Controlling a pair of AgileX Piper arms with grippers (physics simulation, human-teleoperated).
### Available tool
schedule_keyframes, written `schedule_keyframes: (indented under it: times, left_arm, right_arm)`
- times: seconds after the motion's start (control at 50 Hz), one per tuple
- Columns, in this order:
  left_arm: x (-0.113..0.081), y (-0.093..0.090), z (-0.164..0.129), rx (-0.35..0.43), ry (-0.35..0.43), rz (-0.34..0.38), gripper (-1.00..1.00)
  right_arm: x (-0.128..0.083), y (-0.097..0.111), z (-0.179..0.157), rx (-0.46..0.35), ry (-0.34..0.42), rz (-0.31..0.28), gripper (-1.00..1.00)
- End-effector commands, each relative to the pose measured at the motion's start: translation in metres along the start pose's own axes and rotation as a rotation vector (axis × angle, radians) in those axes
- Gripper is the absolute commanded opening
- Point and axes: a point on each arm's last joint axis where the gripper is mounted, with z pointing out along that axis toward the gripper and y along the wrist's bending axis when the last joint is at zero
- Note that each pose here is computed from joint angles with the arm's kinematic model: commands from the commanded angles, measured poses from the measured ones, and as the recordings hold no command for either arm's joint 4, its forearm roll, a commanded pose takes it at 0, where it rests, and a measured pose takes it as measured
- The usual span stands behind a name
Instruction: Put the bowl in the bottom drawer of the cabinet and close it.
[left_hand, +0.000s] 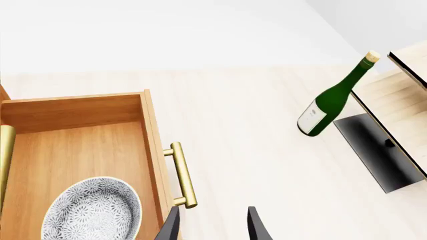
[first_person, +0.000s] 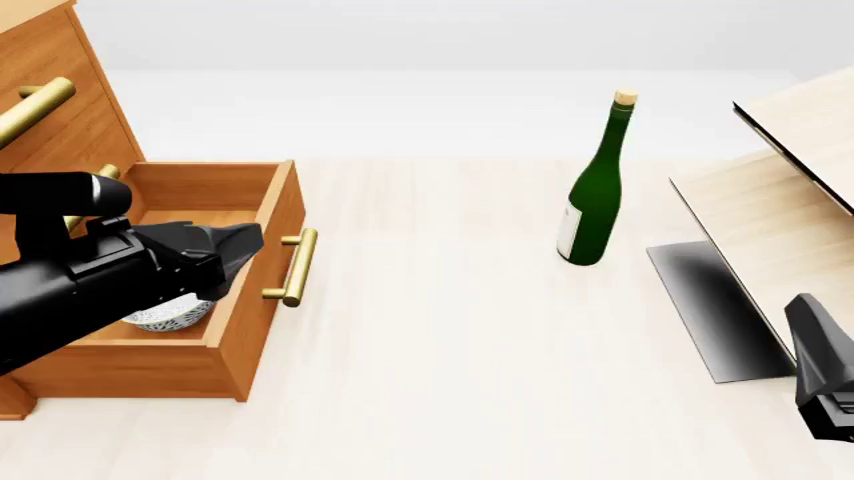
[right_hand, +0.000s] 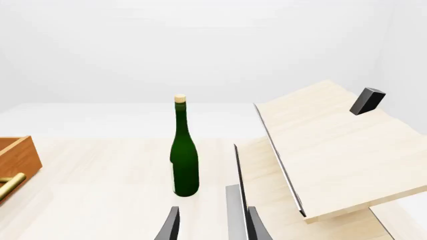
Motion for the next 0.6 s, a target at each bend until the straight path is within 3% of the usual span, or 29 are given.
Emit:
schedule_keyframes:
  times: [0.02,0.6]
  left_arm:
    - [0.001,-0.010,0.002,0.047,0.014,0.001,1.00]
    - [0.006,-0.034,0.009,0.159,0.056,-0.029,1.00]
  right_arm:
    - [0.000,0.000,0.000,0.000,0.000,0.000,1.00]
    - [0.000,0.000,0.000,0.000,0.000,0.000,1.00]
